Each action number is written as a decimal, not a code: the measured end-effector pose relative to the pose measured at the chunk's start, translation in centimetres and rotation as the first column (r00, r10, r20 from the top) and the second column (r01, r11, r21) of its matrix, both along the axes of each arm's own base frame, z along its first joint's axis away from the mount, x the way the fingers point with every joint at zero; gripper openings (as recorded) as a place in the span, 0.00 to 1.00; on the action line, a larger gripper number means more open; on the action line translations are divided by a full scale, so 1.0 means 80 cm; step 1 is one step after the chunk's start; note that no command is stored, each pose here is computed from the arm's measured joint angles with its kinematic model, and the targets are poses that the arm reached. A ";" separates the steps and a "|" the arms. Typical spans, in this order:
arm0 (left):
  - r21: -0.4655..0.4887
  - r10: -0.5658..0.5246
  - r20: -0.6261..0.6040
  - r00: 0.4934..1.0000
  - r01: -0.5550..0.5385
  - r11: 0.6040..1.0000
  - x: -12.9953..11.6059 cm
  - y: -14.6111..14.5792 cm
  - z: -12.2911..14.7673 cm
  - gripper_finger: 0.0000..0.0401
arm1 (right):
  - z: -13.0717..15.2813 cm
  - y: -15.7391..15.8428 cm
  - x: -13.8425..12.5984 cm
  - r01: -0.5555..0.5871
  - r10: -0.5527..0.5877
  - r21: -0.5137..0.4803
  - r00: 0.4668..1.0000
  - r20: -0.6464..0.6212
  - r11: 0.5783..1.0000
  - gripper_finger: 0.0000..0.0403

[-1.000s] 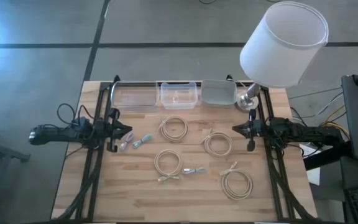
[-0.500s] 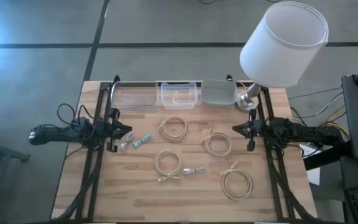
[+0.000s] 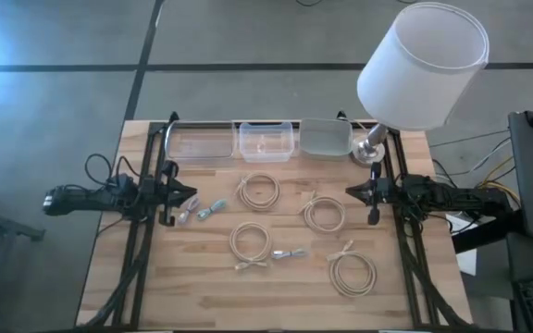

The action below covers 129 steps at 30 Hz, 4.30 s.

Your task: Pick & Place USB Port

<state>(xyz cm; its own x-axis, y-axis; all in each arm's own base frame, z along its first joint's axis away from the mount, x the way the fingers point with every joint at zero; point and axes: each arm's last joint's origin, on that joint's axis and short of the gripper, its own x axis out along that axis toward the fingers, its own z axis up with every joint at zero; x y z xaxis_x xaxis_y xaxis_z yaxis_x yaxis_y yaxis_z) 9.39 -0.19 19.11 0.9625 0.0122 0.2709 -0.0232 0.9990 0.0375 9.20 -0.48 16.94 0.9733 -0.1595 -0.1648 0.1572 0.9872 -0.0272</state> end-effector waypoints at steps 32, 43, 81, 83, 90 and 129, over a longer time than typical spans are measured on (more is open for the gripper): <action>0.000 0.000 0.000 1.000 0.000 1.000 0.000 0.000 0.000 0.07 | 0.000 0.000 0.000 0.000 0.000 0.000 1.000 0.000 1.000 0.07; 0.000 0.000 0.000 1.000 0.000 1.000 0.000 0.000 0.000 0.07 | 0.000 0.000 0.000 0.000 0.000 0.000 1.000 0.000 1.000 0.07; -0.096 -0.041 -0.203 0.978 0.021 0.995 0.007 -0.001 -0.020 0.36 | 0.000 0.000 0.000 0.000 0.000 0.000 1.000 0.000 1.000 0.07; -0.097 -0.041 -0.215 0.976 0.020 0.995 0.008 -0.001 -0.021 0.41 | 0.000 0.000 0.000 0.000 0.000 0.000 1.000 -0.001 1.000 0.07; -0.102 -0.043 -0.239 0.970 0.018 0.995 0.011 -0.001 -0.014 0.49 | 0.000 0.000 0.000 0.000 0.000 0.000 1.000 0.000 1.000 0.07; -0.002 0.004 -0.533 0.846 -0.007 1.000 0.084 -0.003 0.050 0.48 | 0.125 -0.006 0.027 0.196 -0.158 -0.052 0.896 0.415 0.979 0.07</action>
